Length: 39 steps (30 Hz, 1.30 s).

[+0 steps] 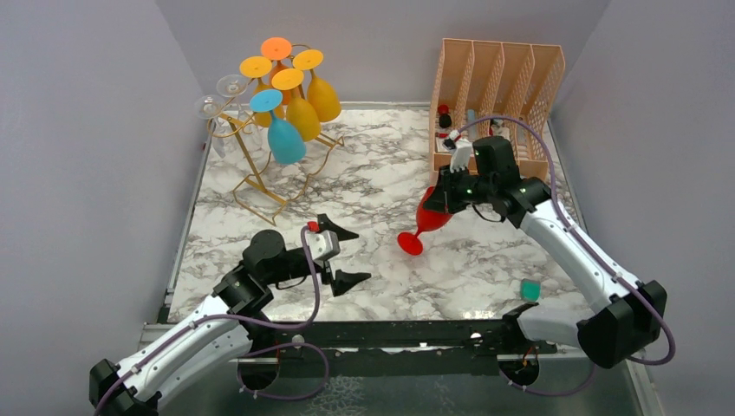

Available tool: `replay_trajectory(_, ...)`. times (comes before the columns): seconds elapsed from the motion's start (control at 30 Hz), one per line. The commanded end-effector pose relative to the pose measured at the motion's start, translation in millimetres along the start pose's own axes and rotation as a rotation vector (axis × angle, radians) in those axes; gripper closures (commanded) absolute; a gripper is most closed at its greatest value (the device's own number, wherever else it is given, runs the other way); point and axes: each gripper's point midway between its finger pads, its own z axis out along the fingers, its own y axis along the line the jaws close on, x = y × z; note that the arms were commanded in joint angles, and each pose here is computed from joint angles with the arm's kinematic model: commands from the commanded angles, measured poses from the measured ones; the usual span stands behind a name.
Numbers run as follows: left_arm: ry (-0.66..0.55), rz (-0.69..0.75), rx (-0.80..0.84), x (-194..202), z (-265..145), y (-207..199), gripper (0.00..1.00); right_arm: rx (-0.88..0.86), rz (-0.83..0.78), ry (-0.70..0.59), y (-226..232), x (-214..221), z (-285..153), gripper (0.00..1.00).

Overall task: Take the wine glass off the wine glass rack
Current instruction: Place the wine glass at the center of the board.

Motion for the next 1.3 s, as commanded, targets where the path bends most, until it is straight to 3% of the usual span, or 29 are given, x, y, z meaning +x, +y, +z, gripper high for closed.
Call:
replay_trajectory(0.0, -0.002, -0.184, -0.298, 4.9, -12.1, 39.8, 0.01, 0.414, -0.016, -0.194, -63.2, -21.9, -28.1, 0.99)
replay_trajectory(0.2, 0.054, -0.336, -0.496, 13.6, -29.1, 61.2, 0.01, 0.628, -0.001, -0.321, -92.5, -33.7, -56.5, 0.99)
replay_trajectory(0.37, 0.106, -0.333, -0.609, 16.7, -45.3, 74.0, 0.01, 0.741, 0.001, -0.318, -111.8, -35.5, -61.9, 0.99)
replay_trajectory(0.57, 0.083, -0.299, -0.701, 12.1, -59.8, 85.5, 0.01, 0.737, -0.007, -0.299, -119.1, -39.0, -47.1, 0.99)
replay_trajectory(1.27, 0.091, -0.276, -0.713, 14.9, -63.8, 86.4, 0.01, 0.762, -0.02, -0.209, -144.2, -46.3, -7.9, 0.98)
